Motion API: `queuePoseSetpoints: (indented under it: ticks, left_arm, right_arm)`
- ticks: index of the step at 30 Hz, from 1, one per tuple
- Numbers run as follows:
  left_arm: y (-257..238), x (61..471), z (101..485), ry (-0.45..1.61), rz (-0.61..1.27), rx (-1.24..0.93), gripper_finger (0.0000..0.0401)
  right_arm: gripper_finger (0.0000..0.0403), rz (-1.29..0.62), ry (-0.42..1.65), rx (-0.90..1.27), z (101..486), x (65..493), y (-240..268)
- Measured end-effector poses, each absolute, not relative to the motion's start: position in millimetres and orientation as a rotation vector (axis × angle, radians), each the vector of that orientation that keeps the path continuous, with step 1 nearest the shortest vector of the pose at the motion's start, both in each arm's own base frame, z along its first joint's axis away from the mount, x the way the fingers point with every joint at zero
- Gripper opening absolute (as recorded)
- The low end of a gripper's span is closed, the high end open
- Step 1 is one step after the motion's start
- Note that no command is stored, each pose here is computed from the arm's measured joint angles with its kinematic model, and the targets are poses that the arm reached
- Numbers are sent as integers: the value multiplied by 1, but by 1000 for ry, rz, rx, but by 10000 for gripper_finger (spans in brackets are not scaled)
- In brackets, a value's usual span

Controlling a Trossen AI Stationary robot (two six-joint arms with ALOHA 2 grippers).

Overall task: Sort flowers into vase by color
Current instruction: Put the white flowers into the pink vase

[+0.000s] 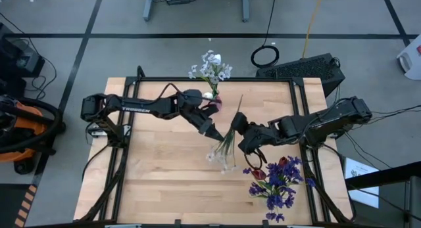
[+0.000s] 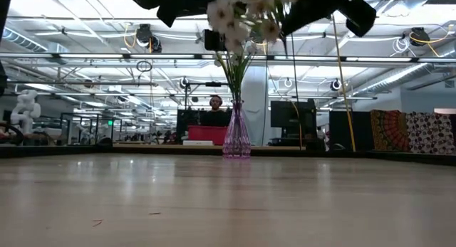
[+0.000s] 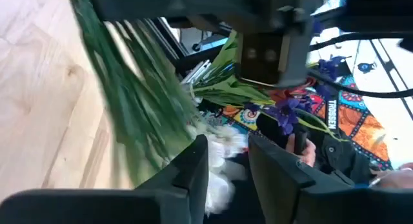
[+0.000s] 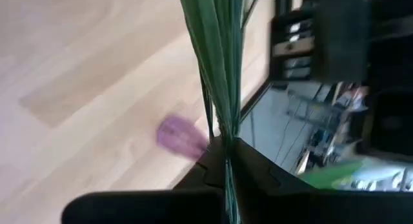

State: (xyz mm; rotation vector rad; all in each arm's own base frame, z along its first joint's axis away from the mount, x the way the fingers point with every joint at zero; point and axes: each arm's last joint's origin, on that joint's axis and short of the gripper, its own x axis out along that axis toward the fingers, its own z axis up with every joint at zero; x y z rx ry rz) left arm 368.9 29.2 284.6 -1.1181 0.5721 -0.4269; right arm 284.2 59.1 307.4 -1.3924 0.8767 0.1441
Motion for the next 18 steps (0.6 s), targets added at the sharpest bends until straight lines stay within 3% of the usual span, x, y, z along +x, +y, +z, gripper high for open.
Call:
queuePoseSetpoints:
  ticks: [4,9,18]
  left_arm:
    - [39,366,288,545,-421,-1096,122]
    - [43,349,307,479,-366,-961,123]
    - [39,273,329,659,18,-642,123]
  right_arm:
    - [2,106,978,-1340,303,279,50]
    - [1,-50,1052,-1048,309,263,26]
    - [1,-250,945,-406,325,224,-28]
